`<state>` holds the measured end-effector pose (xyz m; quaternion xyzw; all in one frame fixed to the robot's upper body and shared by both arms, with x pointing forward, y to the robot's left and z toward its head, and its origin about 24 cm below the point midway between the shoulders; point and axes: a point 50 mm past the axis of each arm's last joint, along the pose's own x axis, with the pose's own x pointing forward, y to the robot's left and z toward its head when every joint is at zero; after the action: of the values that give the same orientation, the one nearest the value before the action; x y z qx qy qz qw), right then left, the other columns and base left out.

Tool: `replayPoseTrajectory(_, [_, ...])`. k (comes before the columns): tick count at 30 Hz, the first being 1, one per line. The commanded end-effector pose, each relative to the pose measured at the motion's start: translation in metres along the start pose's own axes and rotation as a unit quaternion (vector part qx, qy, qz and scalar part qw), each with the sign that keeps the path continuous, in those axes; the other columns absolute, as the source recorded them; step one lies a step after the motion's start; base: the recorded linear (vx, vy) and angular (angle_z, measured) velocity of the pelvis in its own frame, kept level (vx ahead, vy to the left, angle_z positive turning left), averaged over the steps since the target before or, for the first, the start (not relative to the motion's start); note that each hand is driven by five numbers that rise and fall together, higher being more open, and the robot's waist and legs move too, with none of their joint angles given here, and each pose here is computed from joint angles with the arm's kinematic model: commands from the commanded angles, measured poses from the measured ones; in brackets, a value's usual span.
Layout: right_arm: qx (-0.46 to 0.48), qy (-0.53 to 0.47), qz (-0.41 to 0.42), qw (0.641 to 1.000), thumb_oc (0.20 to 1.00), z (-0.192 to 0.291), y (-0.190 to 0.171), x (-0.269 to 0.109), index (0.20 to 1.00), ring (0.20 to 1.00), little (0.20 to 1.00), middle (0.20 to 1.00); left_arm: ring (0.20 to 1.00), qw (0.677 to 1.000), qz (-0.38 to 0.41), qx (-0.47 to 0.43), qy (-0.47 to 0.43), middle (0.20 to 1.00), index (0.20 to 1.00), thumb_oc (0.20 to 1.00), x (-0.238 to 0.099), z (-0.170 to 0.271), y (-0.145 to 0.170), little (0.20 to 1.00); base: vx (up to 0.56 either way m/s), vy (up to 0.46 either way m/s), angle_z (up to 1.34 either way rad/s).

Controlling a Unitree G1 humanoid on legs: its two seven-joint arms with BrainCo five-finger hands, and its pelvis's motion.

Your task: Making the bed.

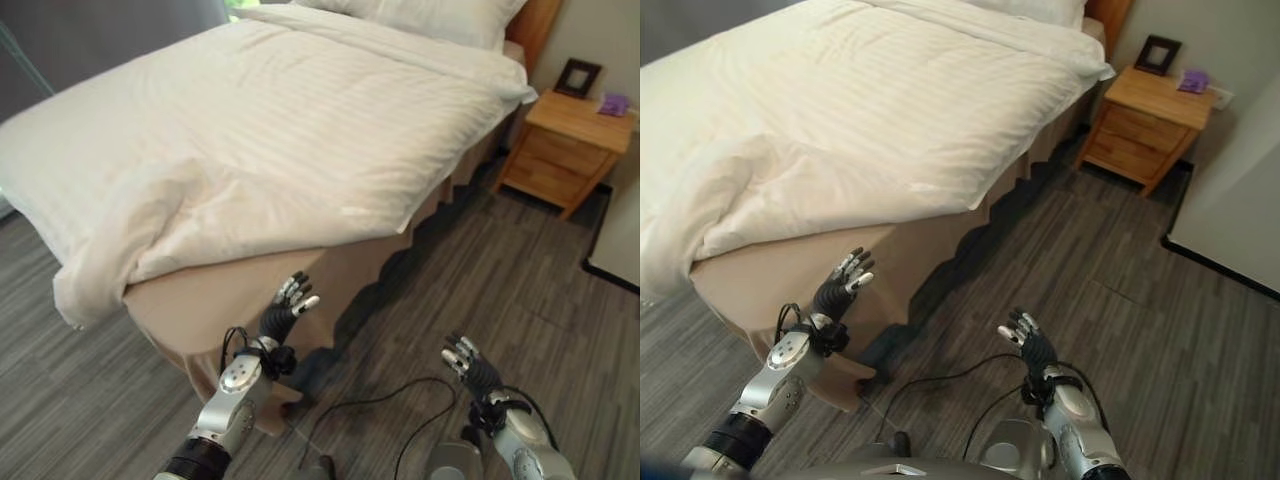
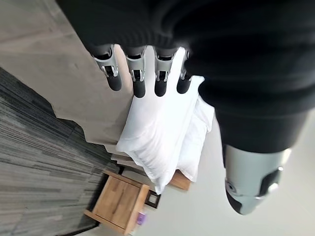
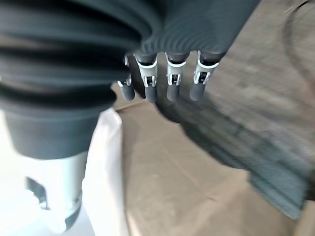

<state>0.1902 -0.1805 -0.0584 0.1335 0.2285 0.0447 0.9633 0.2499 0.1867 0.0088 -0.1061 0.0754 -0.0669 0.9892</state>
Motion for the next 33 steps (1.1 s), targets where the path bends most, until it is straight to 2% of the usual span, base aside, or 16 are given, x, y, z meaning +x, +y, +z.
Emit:
replayPoseTrajectory(1, [-0.049, -0.069, 0.046, 0.995, 1.000, 0.037, 0.009, 0.008, 1.000, 1.000, 1.000, 1.000, 1.000, 0.999, 0.016, -0.012, -0.043, 1.000, 1.000, 1.000, -0.004, 0.013, 0.002, 1.000, -0.20, 0.444, -0.37])
replayPoseTrajectory(10, [-0.049, -0.083, 0.052, 0.994, 1.000, 0.044, 0.015, 0.011, 1.000, 1.000, 1.000, 1.000, 1.000, 0.998, 0.027, -0.051, -0.013, 1.000, 1.000, 1.000, -0.014, -0.008, -0.002, 1.000, -0.14, 0.055, -0.44])
replayPoseTrajectory(13, [-0.042, -0.081, 0.057, 0.994, 1.000, 0.044, 0.017, 0.012, 1.000, 1.000, 1.000, 1.000, 1.000, 0.998, 0.024, -0.057, -0.023, 1.000, 1.000, 1.000, -0.012, -0.005, -0.005, 1.000, -0.18, -0.080, -0.17])
replayPoseTrajectory(19, [-0.086, -0.077, 0.058, 0.992, 1.000, 0.048, 0.012, 0.012, 1.000, 1.000, 1.000, 1.000, 1.000, 0.997, 0.028, -0.064, -0.041, 1.000, 1.000, 1.000, -0.009, 0.001, -0.008, 1.000, -0.15, -0.084, 0.14])
replayPoseTrajectory(24, [-0.076, -0.079, 0.050, 0.993, 1.000, 0.050, 0.010, 0.013, 1.000, 1.000, 1.000, 1.000, 1.000, 0.995, 0.034, -0.081, -0.038, 1.000, 1.000, 1.000, -0.011, -0.002, -0.009, 1.000, -0.15, -0.021, 0.18])
replayPoseTrajectory(28, [-0.090, -0.114, 0.047, 0.988, 1.000, 0.070, 0.008, 0.017, 1.000, 1.000, 1.000, 1.000, 1.000, 0.995, 0.030, -0.057, -0.070, 1.000, 1.000, 1.000, 0.000, 0.016, -0.009, 1.000, -0.10, 0.111, 0.41])
replayPoseTrajectory(33, [-0.083, -0.115, 0.040, 0.989, 1.000, 0.069, 0.005, 0.014, 1.000, 1.000, 1.000, 1.000, 1.000, 0.993, 0.016, -0.062, -0.098, 1.000, 1.000, 1.000, 0.010, 0.030, -0.018, 1.000, -0.06, 0.225, 0.55])
